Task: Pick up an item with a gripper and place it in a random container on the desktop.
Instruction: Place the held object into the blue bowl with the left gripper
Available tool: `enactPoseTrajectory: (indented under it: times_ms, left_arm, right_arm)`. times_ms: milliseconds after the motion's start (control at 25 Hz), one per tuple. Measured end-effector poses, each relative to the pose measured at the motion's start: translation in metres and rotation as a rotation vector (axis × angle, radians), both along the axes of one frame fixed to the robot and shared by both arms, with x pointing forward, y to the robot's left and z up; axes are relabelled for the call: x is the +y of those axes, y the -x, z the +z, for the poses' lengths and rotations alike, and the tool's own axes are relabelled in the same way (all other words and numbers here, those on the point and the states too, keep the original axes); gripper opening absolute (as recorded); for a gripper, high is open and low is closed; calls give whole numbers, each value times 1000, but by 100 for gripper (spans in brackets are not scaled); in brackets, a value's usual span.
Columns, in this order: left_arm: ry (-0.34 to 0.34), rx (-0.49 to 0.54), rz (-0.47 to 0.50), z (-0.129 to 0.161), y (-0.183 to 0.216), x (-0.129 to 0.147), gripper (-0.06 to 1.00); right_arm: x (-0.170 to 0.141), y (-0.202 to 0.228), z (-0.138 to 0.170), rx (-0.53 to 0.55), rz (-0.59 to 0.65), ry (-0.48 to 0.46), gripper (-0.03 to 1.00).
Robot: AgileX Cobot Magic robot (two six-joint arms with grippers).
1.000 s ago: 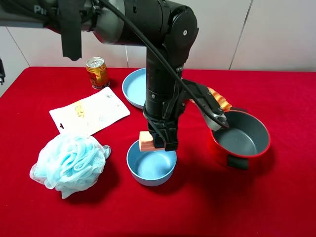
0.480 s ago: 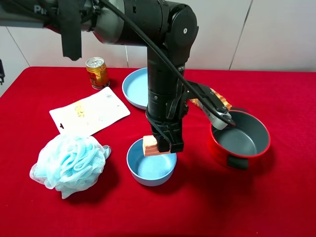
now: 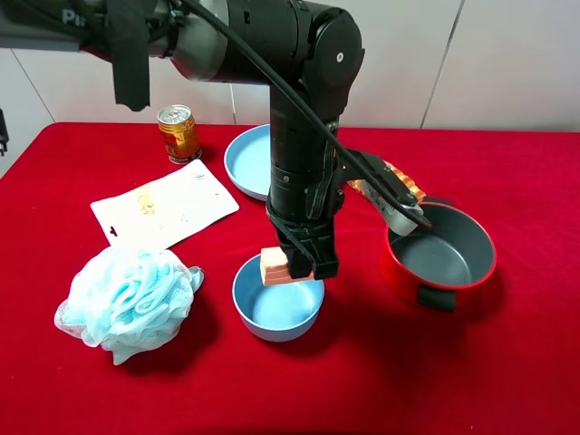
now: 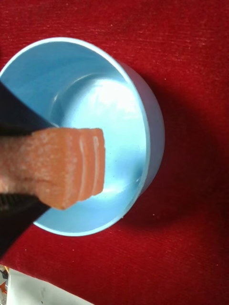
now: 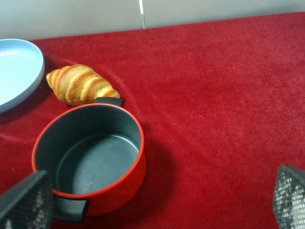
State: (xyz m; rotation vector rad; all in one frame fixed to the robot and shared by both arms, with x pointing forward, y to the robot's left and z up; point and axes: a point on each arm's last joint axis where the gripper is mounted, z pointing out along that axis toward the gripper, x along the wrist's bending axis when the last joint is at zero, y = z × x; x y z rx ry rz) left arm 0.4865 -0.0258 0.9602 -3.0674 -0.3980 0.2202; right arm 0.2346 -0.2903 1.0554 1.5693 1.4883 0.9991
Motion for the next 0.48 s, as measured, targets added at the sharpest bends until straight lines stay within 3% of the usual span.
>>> enactPoseTrajectory:
  times_ms: [320, 480]
  left_arm:
    - [-5, -5, -2, 0, 0, 0, 79]
    - [-7, -7, -1, 0, -1, 1, 90]
  right_arm:
    - [0, 0, 0, 0, 0, 0, 69]
    - [0, 0, 0, 0, 0, 0, 69]
